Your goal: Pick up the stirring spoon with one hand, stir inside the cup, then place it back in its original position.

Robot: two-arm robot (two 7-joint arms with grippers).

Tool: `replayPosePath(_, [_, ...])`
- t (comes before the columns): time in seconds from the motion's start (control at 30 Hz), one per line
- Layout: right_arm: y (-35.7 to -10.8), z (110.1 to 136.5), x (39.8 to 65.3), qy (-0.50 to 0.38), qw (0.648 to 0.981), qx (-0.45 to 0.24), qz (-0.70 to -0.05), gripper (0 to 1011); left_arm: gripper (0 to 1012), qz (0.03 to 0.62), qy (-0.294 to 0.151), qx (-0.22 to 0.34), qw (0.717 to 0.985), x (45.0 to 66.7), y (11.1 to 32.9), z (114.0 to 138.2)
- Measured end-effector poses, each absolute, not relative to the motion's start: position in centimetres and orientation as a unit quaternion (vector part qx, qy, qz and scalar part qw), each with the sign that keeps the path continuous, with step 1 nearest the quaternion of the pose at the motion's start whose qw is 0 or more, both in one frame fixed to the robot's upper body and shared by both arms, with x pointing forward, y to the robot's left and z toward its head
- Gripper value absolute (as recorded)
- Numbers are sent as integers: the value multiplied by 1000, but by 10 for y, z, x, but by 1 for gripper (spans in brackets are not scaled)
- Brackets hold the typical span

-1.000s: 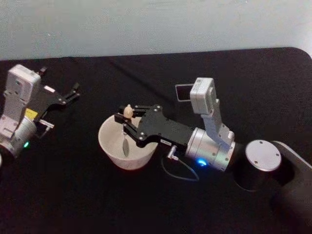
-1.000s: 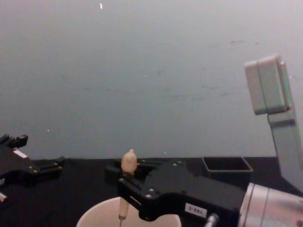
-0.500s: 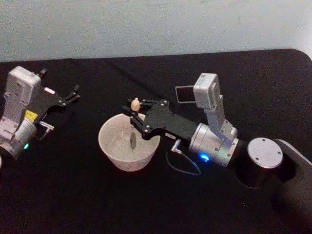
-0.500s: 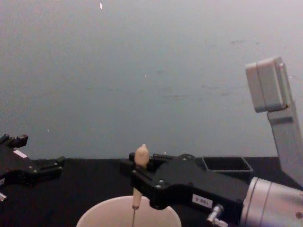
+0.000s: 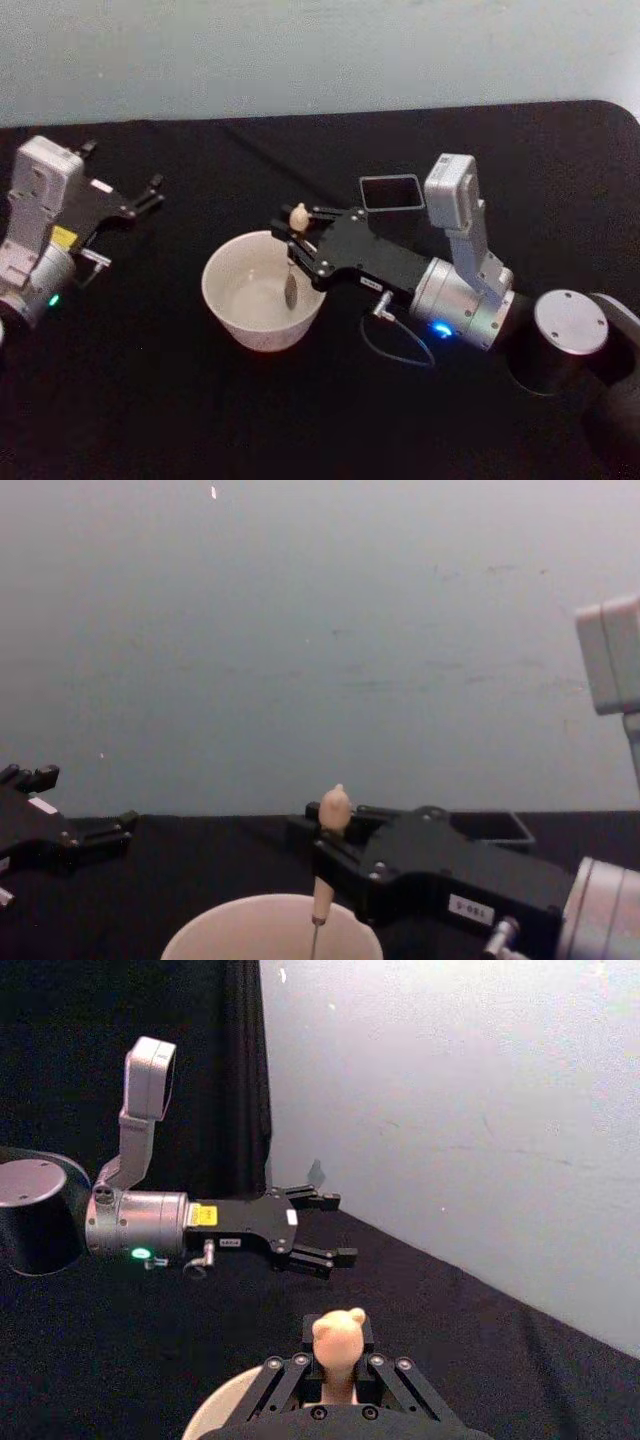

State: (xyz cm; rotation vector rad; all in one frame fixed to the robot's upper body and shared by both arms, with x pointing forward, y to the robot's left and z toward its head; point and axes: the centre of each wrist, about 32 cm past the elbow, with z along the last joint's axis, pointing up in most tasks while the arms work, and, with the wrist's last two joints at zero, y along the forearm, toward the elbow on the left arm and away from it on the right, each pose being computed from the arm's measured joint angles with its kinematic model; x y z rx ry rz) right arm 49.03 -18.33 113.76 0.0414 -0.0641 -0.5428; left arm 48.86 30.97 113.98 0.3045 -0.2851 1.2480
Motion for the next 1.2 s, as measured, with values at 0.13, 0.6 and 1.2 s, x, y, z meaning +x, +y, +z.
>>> replayPosePath(0.13, [-185,1138,486,-29,964,21,-264,161,1001,580,-132,141,791,489,310,1140])
replayPosePath(0.6, [-179,1139,475,-23,972,23,-233,161,1001,580,-132,142,791,489,310,1140])
replayPosePath(1.2, [-159,1138,489,-30,971,26,-234,161,1001,580,-132,142,791,489,310,1140])
